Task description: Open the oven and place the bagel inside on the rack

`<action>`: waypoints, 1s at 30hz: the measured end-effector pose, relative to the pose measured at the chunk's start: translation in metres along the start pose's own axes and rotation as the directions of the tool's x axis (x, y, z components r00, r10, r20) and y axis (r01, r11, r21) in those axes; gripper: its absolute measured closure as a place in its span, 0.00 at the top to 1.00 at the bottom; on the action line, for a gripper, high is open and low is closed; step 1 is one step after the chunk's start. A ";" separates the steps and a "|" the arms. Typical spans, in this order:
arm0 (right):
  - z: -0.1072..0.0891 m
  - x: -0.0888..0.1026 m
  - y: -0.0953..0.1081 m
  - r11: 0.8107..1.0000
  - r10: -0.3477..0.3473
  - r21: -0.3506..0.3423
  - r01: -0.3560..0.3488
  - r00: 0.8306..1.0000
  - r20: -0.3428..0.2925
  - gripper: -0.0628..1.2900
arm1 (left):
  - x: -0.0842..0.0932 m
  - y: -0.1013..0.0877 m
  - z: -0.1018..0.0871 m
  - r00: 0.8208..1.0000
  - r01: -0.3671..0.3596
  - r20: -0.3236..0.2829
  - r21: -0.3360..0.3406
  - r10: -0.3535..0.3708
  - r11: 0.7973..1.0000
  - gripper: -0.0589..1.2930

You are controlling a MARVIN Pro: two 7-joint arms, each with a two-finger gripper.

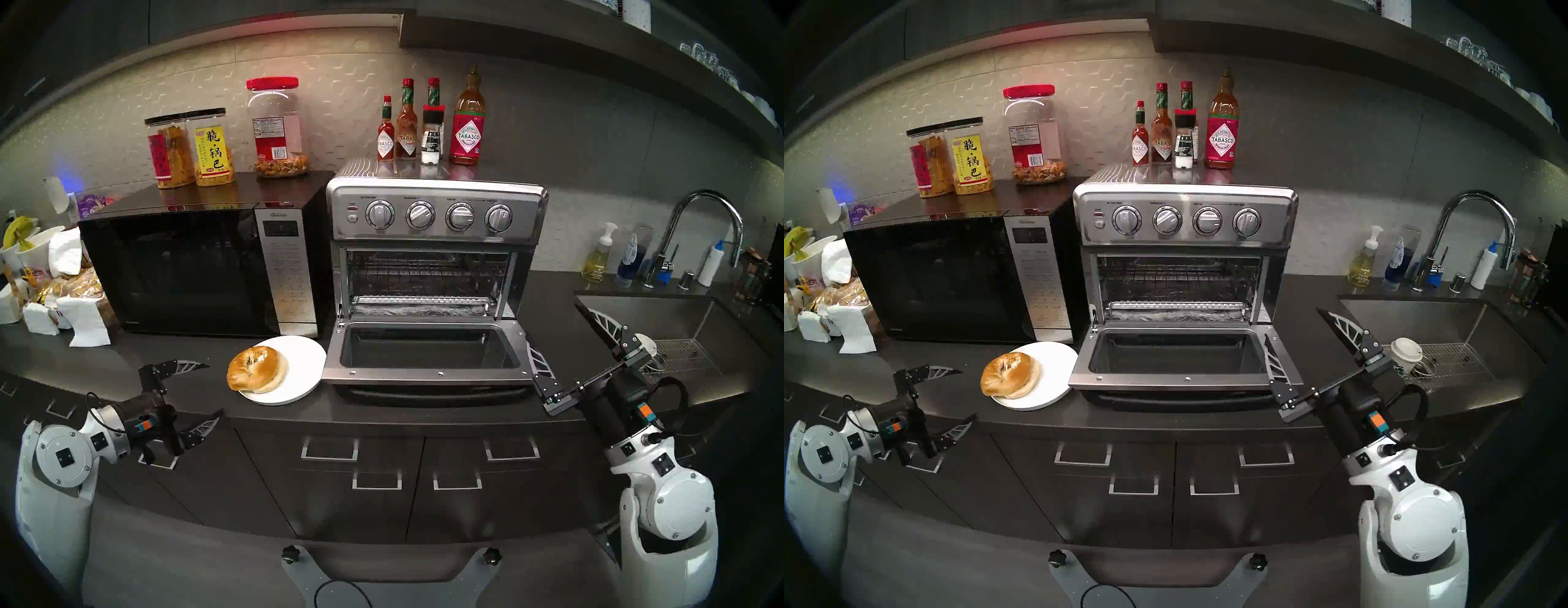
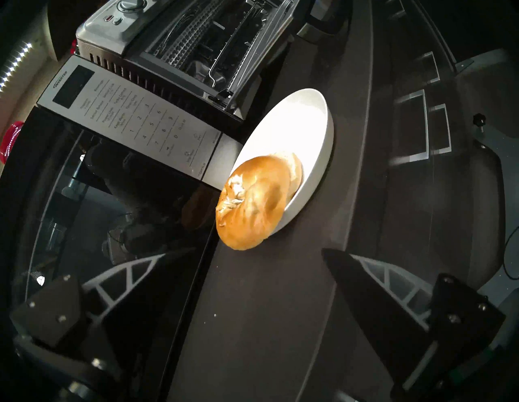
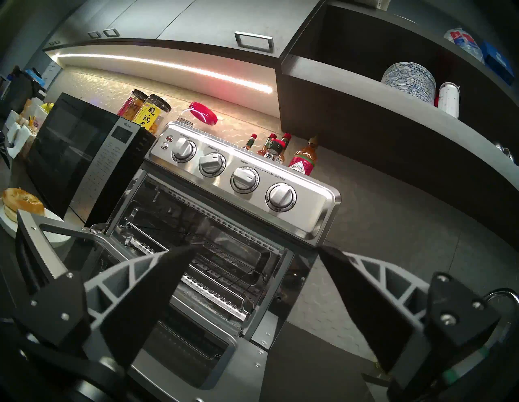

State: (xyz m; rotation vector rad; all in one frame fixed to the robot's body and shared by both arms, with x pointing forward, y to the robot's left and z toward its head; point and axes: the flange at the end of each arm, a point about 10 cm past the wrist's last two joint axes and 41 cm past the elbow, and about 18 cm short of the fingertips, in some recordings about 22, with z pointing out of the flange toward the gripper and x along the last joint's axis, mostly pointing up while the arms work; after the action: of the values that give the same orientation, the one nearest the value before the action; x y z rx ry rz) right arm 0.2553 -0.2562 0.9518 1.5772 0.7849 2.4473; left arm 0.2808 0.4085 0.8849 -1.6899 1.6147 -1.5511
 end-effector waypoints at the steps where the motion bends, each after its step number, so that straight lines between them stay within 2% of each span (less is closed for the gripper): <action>1: 0.000 0.000 0.000 1.000 0.000 0.000 0.000 1.000 0.000 0.96 | 0.000 -0.001 0.001 1.000 -0.001 0.000 0.002 0.001 1.000 0.98; 15: 0.000 0.000 0.000 1.000 0.000 0.000 0.000 1.000 0.000 0.96 | -0.004 -0.016 0.004 1.000 0.009 0.003 0.040 -0.009 0.999 0.98; 30: 0.000 0.000 0.000 1.000 0.000 0.000 0.000 1.000 0.000 0.96 | -0.003 -0.005 0.016 1.000 -0.019 -0.003 0.014 0.019 1.000 0.98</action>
State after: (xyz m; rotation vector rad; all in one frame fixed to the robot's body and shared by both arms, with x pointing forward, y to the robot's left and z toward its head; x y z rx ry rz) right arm 0.2553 -0.2562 0.9518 1.5770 0.7850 2.4473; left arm 0.2977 0.4057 0.8821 -1.6610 1.6127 -1.5531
